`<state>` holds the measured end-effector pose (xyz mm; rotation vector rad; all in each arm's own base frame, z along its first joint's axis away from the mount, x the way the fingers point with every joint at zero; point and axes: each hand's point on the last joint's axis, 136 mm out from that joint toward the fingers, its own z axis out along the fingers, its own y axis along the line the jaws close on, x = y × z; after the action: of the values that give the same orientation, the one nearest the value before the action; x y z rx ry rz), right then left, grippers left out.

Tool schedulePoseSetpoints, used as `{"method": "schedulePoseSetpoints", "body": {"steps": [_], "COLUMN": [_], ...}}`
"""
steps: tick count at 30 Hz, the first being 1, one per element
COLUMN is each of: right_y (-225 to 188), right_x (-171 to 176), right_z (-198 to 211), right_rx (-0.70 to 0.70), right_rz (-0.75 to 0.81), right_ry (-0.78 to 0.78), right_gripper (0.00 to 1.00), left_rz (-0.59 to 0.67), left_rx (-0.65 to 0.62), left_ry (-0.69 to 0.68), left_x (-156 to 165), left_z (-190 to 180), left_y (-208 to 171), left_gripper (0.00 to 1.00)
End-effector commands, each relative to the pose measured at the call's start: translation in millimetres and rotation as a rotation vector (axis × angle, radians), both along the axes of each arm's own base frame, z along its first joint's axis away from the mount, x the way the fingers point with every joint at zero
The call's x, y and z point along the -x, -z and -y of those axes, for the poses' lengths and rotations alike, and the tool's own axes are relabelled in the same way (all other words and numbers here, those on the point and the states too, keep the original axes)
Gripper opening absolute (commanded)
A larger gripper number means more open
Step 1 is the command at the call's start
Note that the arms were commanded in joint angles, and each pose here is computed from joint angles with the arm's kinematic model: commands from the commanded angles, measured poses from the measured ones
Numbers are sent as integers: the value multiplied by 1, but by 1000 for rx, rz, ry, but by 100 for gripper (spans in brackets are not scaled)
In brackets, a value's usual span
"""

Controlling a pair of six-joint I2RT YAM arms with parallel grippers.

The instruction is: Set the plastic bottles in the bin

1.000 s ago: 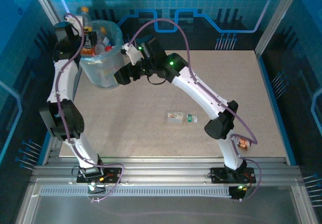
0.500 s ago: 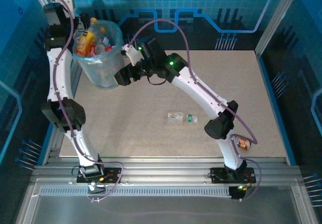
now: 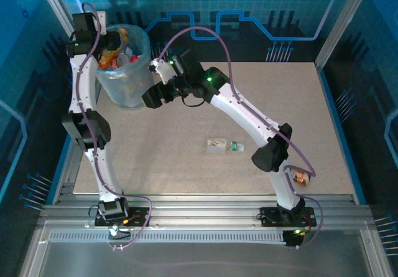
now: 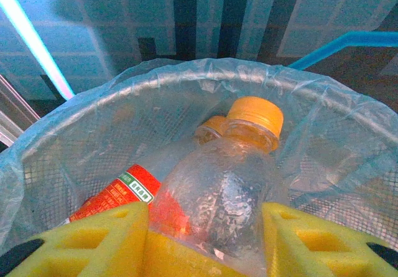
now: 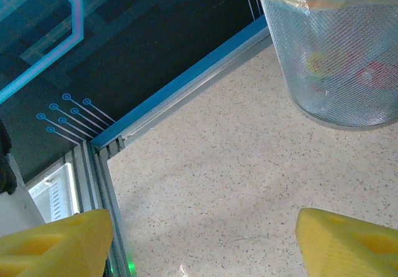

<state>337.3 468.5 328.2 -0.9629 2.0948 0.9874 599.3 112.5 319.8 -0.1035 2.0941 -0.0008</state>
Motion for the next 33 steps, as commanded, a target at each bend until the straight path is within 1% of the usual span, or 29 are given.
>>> {"method": "schedulePoseSetpoints", "body": {"steps": [1,6,9,11,12,15,19,21,23,27,33], "right_y": [14,17,19,17,16,8,-8,-16,-21,-30,-44], "right_x": [5,9,10,13,14,13,13,14,15,17,22], "right_z": [-6,-7,-8,-8,-8,-5,-1,3,8,22,43], "right_rx": [10,18,24,26,26,19,2,-1,5,20,28], "right_rz": [-54,-65,-73,-73,-69,-54,-22,-4,9,29,61], "right_ry": [-19,-23,-23,-23,-24,-14,-2,5,16,41,84], "right_gripper": [78,78,77,77,77,77,78,78,79,79,80], "left_rz": [-328,-377,-425,-407,-386,-290,-124,-45,17,119,215], "left_rx": [3,37,32,40,52,88,117,127,126,121,84], "left_ry": [-24,-38,-53,-54,-56,-49,-46,-50,-48,-54,-64], "left_x": [37,39,43,41,40,32,22,20,22,35,66], "left_z": [-8,-13,-17,-17,-15,-8,-3,-2,0,2,9], "left_y": [87,106,116,110,104,74,19,-8,-31,-77,-130], "left_gripper": [47,47,48,51,54,59,70,77,80,84,85]}}
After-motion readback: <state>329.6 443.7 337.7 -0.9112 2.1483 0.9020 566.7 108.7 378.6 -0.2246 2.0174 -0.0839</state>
